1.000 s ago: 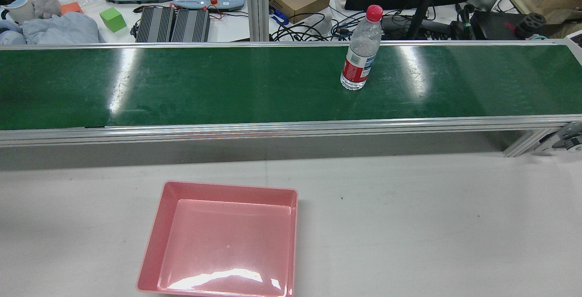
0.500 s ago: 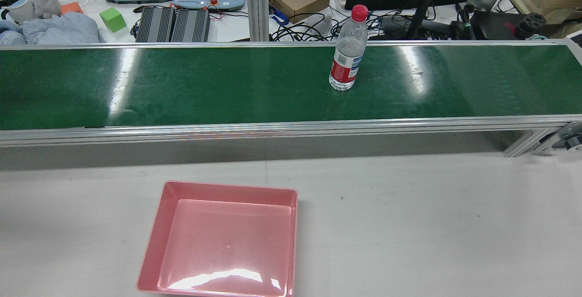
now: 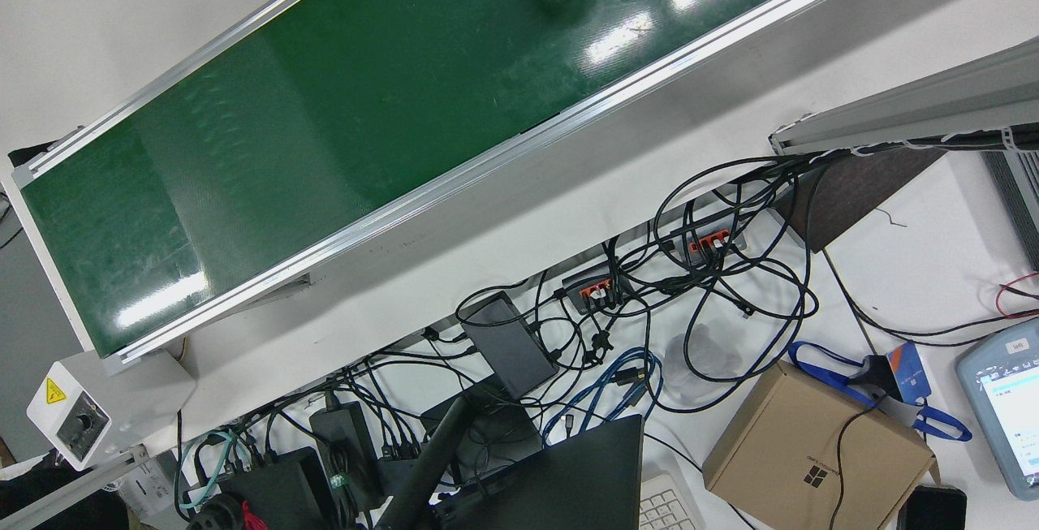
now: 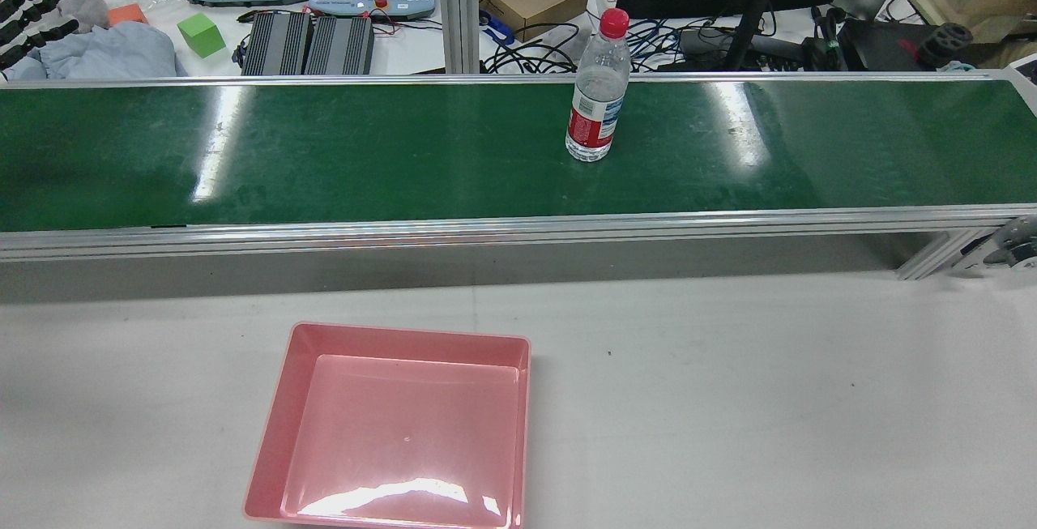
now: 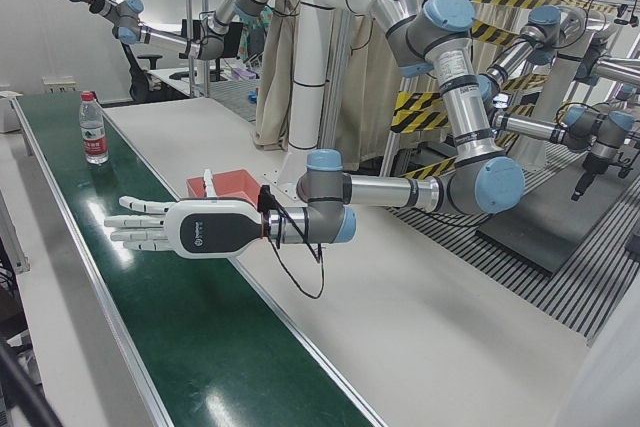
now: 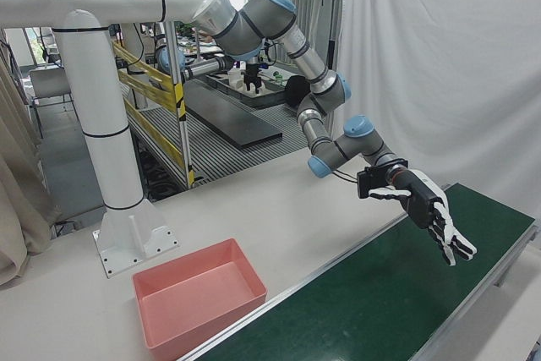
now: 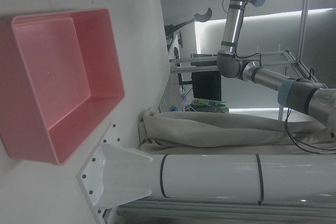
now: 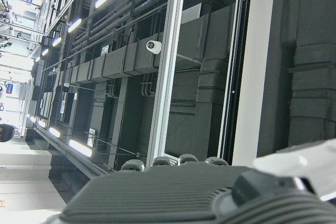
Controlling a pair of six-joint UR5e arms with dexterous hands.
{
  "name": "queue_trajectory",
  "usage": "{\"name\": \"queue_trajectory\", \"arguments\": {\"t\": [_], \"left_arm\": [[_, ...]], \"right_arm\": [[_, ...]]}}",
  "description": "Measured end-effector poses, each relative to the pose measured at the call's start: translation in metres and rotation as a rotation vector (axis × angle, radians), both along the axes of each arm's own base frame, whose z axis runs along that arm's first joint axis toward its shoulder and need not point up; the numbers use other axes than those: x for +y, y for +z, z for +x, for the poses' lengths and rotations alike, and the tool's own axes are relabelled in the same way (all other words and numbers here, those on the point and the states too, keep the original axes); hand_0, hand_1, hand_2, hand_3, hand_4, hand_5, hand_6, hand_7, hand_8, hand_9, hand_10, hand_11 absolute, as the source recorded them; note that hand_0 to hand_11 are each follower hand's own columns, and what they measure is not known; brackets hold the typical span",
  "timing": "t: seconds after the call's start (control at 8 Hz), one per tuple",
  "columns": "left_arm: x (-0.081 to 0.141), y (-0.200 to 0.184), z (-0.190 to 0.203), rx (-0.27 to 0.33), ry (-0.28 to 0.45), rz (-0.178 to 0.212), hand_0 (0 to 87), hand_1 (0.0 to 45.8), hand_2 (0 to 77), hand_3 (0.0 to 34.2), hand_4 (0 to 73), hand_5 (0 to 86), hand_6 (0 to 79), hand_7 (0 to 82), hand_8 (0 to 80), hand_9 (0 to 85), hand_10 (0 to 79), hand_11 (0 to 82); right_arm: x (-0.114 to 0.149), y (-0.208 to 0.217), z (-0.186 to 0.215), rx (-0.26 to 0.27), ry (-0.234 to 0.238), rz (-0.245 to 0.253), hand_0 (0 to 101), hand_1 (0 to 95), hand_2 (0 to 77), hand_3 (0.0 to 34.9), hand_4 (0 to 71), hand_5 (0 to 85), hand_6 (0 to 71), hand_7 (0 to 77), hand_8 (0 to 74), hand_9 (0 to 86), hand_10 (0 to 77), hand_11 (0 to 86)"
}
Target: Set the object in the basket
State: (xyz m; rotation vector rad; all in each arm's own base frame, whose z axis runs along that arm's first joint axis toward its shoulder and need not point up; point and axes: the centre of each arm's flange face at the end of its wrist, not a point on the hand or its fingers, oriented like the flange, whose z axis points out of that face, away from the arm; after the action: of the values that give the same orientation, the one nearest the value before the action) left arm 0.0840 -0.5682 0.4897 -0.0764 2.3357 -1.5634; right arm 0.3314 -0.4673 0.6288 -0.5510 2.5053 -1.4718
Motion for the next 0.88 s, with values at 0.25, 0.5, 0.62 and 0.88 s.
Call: {"name": "queue_trajectory", "arguments": {"t": [0.25, 0.5, 0.62, 0.88], "left_arm": [[-0.007, 0.015, 0.005, -0.001, -0.007, -0.012, 49.0, 13.1, 1.1, 0.5, 12.5, 18.5, 3.8, 1.1, 3.3, 1.6, 6.5, 10.9], [-0.009, 0.020, 0.011, -0.021, -0.008, -0.009, 48.7, 8.7, 1.1, 0.6, 12.5, 17.5, 2.2, 1.1, 2.7, 1.6, 6.5, 10.9], [-0.011, 0.020, 0.016, -0.035, -0.008, -0.005, 48.7, 8.7, 1.1, 0.6, 12.5, 17.5, 2.2, 1.1, 2.7, 1.6, 6.5, 10.9], [-0.014, 0.019, 0.022, -0.049, -0.006, -0.004, 48.5, 8.7, 1.1, 0.4, 10.4, 17.5, 2.2, 1.1, 1.1, 1.1, 6.5, 9.8]], "right_arm": [[0.000, 0.000, 0.000, 0.000, 0.000, 0.000, 0, 0.0, 1.1, 0.1, 0.5, 0.0, 0.0, 0.5, 0.0, 0.0, 0.5, 0.0], [0.000, 0.000, 0.000, 0.000, 0.000, 0.000, 0, 0.0, 1.1, 0.1, 0.5, 0.0, 0.0, 0.5, 0.0, 0.0, 0.5, 0.0], [0.000, 0.000, 0.000, 0.000, 0.000, 0.000, 0, 0.0, 1.1, 0.1, 0.5, 0.0, 0.0, 0.5, 0.0, 0.0, 0.0, 0.0], [0.000, 0.000, 0.000, 0.000, 0.000, 0.000, 0, 0.0, 1.1, 0.1, 0.5, 0.0, 0.0, 0.5, 0.0, 0.0, 0.5, 0.0]]}}
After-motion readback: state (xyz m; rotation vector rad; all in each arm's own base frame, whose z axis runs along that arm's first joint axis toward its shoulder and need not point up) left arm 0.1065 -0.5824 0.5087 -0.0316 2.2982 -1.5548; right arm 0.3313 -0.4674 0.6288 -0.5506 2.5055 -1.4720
